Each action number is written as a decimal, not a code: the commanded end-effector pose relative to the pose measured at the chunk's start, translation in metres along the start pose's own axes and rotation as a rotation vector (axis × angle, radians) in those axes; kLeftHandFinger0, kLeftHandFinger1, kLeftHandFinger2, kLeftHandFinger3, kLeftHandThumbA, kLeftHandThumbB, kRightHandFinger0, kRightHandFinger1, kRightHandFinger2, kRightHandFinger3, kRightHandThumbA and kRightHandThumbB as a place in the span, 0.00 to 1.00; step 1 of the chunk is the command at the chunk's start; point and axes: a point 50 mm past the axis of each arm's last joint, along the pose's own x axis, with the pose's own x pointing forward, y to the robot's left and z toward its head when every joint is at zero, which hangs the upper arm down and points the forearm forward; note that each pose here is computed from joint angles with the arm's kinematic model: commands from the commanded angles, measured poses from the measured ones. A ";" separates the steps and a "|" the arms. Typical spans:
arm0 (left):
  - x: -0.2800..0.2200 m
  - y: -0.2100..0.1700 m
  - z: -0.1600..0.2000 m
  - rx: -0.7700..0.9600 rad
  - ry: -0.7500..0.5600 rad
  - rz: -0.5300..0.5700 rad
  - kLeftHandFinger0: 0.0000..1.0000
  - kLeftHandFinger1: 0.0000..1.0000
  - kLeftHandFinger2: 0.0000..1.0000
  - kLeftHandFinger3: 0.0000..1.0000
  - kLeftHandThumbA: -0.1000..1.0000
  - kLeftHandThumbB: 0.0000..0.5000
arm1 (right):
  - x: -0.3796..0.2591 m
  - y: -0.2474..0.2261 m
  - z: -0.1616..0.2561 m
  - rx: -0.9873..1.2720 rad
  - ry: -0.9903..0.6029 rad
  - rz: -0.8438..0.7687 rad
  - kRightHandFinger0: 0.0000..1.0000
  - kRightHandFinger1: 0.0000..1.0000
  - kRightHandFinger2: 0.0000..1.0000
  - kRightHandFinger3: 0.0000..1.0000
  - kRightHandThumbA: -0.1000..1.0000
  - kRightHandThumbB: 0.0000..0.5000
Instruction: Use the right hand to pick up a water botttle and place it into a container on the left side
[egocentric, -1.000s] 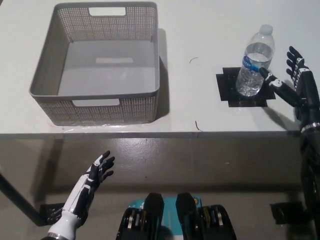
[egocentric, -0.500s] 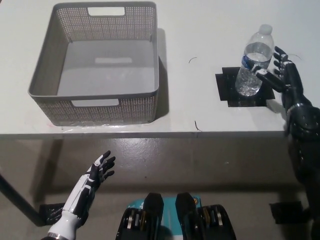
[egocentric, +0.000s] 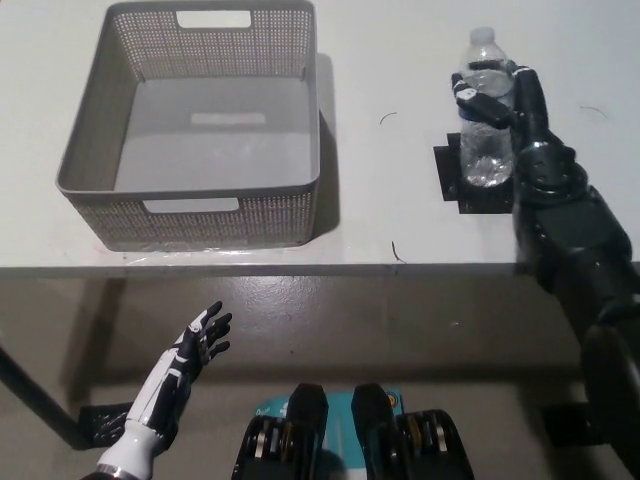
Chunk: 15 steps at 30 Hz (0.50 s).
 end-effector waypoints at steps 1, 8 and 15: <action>0.007 0.004 0.016 0.001 -0.070 -0.018 1.00 1.00 1.00 1.00 0.99 0.33 | 0.012 0.003 0.082 0.029 -0.246 -0.142 0.00 0.10 0.56 0.59 0.00 0.22; 0.006 0.005 0.014 0.024 -0.077 -0.018 1.00 1.00 1.00 1.00 0.99 0.32 | 0.008 0.017 0.123 0.107 -0.381 -0.124 0.00 0.22 0.66 0.66 0.00 0.22; 0.005 0.003 0.012 0.023 -0.070 -0.023 1.00 1.00 1.00 1.00 1.00 0.35 | -0.018 0.067 0.210 0.176 -0.623 -0.019 0.00 0.21 0.62 0.60 0.00 0.24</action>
